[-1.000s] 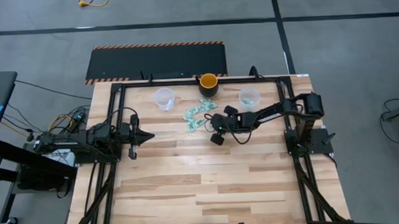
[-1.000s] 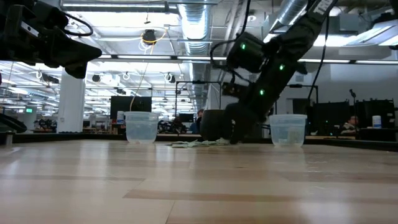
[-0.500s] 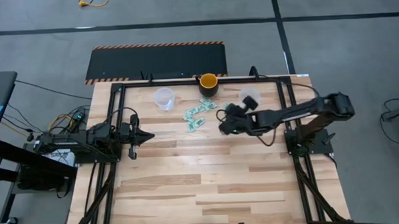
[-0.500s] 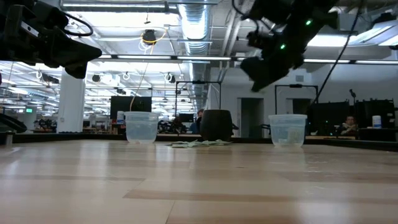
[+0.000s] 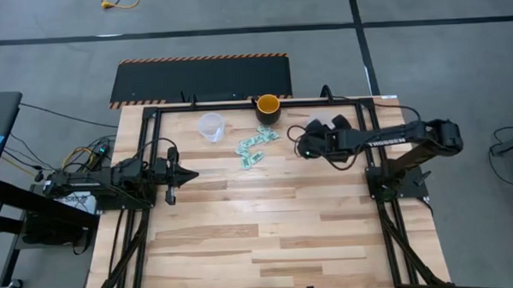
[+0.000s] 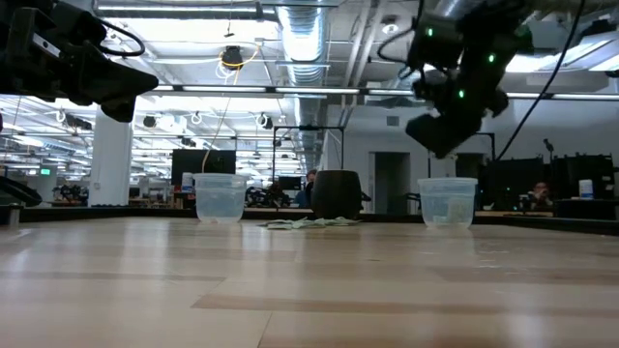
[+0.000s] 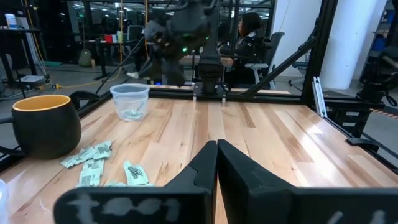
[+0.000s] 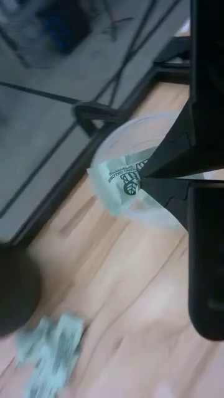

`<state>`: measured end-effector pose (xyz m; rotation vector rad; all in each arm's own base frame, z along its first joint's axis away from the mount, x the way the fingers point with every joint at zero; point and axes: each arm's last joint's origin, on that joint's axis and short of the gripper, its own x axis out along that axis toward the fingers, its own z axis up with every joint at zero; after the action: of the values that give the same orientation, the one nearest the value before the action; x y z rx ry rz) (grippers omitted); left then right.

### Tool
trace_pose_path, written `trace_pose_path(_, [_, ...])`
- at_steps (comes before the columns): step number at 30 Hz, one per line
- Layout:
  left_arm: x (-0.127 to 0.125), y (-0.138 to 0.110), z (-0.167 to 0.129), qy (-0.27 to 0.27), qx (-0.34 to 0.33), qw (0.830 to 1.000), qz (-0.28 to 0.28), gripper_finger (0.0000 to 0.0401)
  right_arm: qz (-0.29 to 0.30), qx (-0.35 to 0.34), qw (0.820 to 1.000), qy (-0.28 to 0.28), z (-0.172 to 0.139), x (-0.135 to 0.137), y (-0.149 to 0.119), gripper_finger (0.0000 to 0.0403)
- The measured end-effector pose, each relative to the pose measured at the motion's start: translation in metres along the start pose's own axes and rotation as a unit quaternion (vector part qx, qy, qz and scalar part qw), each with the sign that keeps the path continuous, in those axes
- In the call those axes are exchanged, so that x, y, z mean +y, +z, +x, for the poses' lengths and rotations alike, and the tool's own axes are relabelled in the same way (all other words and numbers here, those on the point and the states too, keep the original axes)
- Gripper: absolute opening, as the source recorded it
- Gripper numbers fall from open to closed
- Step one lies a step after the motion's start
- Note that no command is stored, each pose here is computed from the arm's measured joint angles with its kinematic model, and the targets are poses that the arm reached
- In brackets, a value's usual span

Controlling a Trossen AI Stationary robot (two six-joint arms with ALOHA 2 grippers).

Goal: Pick and place Stevia / Truvia into bins
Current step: Put the stevia packet into the right transparent container

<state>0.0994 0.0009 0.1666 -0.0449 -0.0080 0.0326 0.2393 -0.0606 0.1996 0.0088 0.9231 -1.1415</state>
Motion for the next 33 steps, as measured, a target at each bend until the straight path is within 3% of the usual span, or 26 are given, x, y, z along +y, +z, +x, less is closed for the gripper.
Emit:
trace_pose_path(9, [0.000, 0.000, 0.000, 0.000, 0.000, 1.000, 0.003, 0.0000, 0.040, 0.025, 0.999, -0.017, 0.029, -0.013, -0.010, 0.0001])
trace_pose_path(24, [0.000, 0.000, 0.000, 0.000, 0.000, 1.000, 0.000, 0.0000, 0.034, 0.001, 0.999, -0.008, 0.025, -0.008, -0.006, 0.0082])
trace_pose_path(33, [0.000, 0.000, 0.000, 0.000, 0.000, 1.000, 0.000, 0.0000, 0.066, -0.054, 0.996, 0.021, 0.019, 0.003, 0.004, 0.0092])
